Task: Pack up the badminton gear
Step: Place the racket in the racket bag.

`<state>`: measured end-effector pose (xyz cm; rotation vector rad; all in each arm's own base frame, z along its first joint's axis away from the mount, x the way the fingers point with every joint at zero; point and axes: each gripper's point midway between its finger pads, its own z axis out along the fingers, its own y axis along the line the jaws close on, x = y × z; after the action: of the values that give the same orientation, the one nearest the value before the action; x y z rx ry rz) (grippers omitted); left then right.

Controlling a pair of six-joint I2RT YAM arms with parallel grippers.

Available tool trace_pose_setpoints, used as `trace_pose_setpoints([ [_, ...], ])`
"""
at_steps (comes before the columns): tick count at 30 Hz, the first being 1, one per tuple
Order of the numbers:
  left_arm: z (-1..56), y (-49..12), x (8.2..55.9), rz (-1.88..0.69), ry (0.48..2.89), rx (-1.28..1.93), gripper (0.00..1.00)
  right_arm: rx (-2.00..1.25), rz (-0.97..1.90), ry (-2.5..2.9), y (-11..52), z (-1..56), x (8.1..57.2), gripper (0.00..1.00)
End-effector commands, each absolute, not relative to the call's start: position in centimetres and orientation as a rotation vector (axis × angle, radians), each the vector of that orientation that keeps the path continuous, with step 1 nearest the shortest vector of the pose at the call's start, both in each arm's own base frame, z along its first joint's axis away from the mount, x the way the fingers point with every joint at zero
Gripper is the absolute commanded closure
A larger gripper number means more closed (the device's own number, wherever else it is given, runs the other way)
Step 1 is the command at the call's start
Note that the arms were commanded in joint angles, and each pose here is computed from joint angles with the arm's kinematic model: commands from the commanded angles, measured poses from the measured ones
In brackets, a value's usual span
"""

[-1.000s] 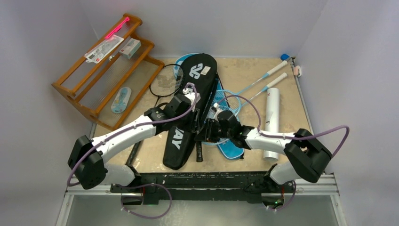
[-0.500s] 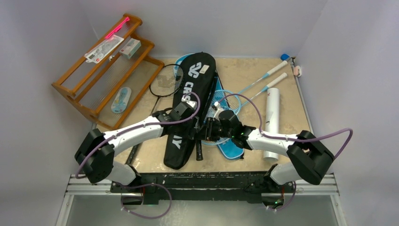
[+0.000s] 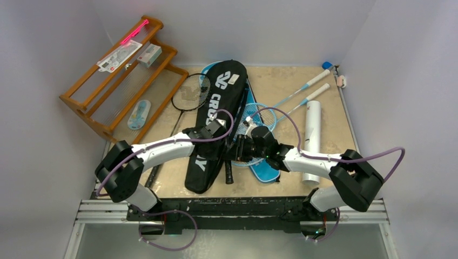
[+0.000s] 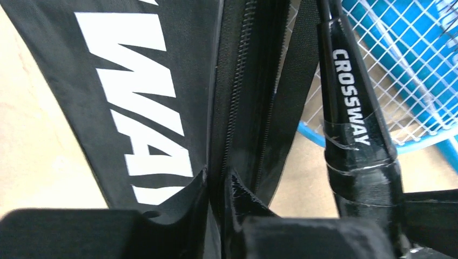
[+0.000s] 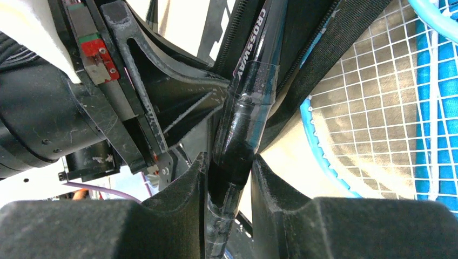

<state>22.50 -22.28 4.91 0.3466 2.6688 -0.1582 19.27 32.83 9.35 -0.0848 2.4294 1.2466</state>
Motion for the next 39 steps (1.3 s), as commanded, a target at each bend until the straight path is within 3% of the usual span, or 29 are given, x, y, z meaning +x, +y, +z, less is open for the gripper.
trace_pose_setpoints([
  [1, 7.4, -22.4, 24.3, -0.134, 2.572, 0.293, 0.99, -0.269, 1.35, 2.192, 34.5, 14.2, 19.9, 1.0],
  [8, 10.3, -23.9, 24.0, -0.258, 2.552, 0.332, 1.0, -0.267, 1.327, 2.201, 34.3, 13.7, 20.0, 1.0],
  [18, 15.6, -29.5, 20.5, -0.825, 2.442, 0.447, 1.0, -0.254, 1.343, 2.18, 34.7, 14.0, 20.5, 1.0],
  [30, 14.4, -32.1, 17.8, -1.081, 2.474, 0.576, 1.0, -0.207, 1.34, 2.228, 34.0, 13.6, 19.8, 1.0],
  [39, 16.8, -34.3, 15.8, -1.376, 2.342, 0.647, 1.0, -0.145, 1.327, 2.183, 33.8, 13.9, 20.7, 1.0],
])
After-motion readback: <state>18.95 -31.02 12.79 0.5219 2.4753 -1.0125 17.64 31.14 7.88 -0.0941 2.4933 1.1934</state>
